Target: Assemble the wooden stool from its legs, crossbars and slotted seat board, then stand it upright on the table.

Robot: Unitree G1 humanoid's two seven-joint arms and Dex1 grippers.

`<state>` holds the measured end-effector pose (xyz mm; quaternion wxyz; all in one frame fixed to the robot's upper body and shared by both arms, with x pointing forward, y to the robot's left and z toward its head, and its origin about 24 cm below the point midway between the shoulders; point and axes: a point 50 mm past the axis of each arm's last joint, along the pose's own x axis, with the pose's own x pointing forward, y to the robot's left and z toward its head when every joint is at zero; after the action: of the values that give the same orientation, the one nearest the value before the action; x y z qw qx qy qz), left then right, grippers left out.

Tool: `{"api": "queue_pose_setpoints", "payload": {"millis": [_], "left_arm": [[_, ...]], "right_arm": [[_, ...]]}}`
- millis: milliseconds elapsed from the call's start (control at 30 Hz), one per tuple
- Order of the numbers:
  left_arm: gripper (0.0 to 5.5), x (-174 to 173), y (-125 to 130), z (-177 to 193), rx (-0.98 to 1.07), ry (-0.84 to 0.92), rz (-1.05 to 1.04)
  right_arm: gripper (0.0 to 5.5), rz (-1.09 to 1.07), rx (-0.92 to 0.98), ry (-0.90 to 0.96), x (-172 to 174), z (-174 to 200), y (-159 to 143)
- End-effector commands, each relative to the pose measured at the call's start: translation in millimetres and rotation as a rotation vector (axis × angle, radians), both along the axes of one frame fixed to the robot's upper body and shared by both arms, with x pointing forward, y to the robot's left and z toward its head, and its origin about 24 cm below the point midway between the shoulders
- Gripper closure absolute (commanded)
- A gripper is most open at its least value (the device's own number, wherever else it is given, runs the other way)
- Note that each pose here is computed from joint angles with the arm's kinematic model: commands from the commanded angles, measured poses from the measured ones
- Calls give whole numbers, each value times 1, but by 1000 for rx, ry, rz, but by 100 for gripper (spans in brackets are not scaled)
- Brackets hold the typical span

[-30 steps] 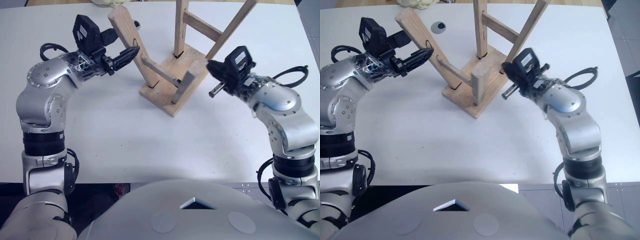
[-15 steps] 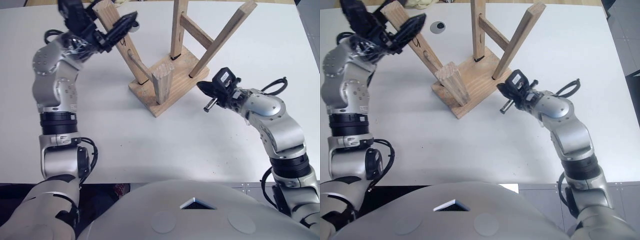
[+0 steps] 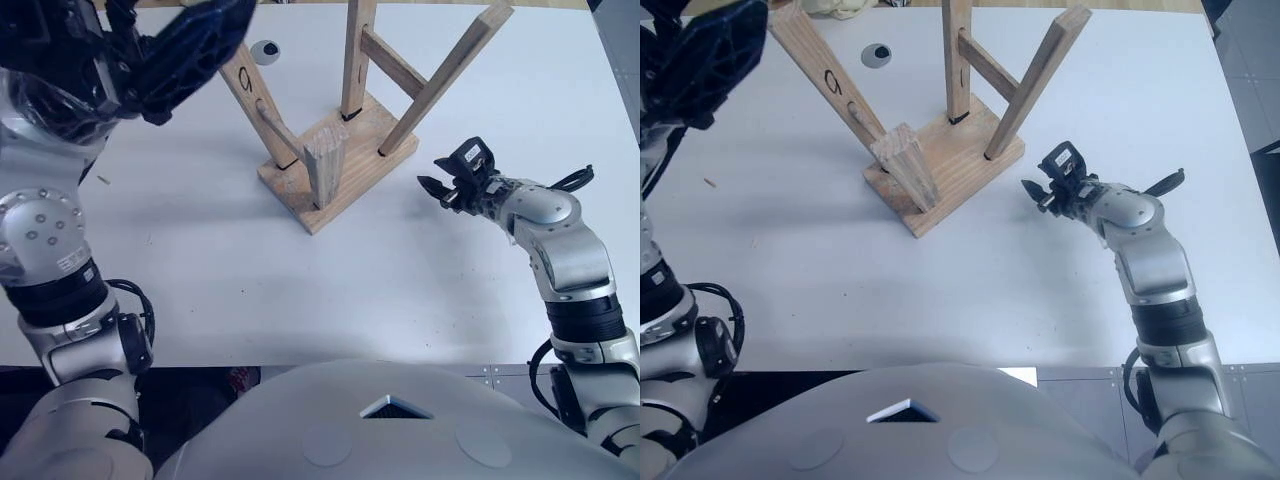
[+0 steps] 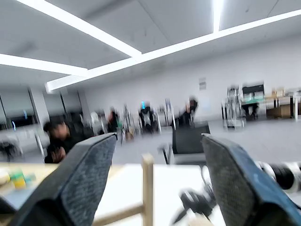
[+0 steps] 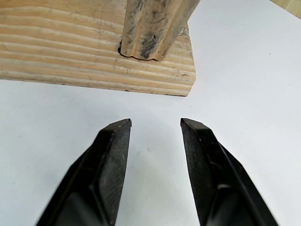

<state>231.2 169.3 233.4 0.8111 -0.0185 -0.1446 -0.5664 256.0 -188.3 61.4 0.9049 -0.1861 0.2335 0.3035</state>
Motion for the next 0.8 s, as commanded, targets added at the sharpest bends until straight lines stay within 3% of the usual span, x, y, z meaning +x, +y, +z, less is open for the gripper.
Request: {"api": "queue_pose_setpoints", "payload": {"millis": [33,300,600,800], "left_arm": [[220,-1,-16,-29,187,104,41],[220,-3,-16,-50,226,210,57],[220,-13,-15,-42,210,218,-25],[220,-7,-12,-68,327,310,38]], "right_arm": [[358,-4,-25,-27,6,6,-5],[358,-10,-38,-29,5,5,-7],[358,-9,-42,-37,6,5,-6],[358,0,-43,-46,6,6,-5]]}}
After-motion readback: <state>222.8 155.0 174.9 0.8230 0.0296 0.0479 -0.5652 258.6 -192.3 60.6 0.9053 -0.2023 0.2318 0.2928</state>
